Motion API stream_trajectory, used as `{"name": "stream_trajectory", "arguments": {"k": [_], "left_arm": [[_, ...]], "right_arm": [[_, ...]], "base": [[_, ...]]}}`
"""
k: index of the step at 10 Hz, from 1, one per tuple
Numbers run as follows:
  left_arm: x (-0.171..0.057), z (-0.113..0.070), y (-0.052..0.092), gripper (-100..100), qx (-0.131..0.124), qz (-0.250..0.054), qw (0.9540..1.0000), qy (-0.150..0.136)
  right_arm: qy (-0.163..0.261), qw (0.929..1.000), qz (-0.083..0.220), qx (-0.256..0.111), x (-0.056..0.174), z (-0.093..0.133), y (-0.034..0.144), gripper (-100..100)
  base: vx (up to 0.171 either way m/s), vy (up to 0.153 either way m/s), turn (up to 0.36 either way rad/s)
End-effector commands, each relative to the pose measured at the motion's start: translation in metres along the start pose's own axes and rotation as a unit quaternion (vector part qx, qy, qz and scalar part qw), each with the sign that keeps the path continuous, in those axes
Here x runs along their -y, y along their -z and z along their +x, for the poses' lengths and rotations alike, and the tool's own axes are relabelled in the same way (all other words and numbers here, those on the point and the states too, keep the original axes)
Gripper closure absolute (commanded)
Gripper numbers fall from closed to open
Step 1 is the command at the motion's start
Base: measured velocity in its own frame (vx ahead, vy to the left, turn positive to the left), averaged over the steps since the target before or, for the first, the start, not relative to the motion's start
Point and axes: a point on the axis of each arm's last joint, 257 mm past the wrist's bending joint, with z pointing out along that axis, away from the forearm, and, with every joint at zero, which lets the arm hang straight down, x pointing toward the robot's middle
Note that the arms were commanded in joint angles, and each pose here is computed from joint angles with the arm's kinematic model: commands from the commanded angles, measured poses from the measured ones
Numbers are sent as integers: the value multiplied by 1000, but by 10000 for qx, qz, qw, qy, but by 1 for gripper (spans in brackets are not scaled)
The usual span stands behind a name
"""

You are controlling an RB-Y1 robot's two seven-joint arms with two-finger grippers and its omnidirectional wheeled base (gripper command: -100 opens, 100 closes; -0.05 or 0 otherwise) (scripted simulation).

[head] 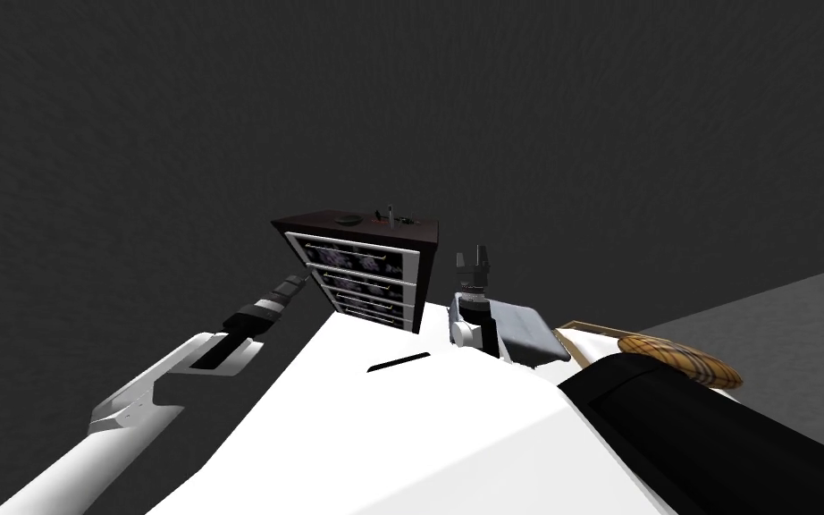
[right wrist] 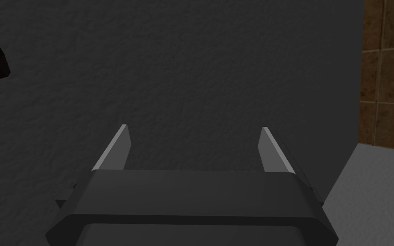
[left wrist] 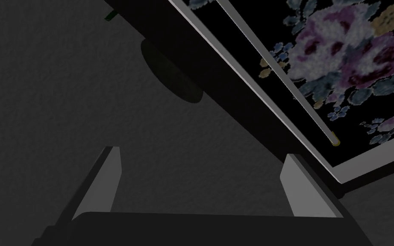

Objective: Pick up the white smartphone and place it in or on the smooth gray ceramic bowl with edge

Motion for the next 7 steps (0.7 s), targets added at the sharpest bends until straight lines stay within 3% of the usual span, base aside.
{"name": "stream_trajectory", "arguments": {"k": [1,7], "left_arm": [[-9,-11,-7,-100,-73,-101,9997,-198],[-22,-51,-22,-100,-252,-348,9953,-870]], "right_arm": [[0,10000,0,0,0,0,0,0],[0,10000,0,0,0,0,0,0]], "base": [[-30,-18,-57],[-20,-34,-64]]}}
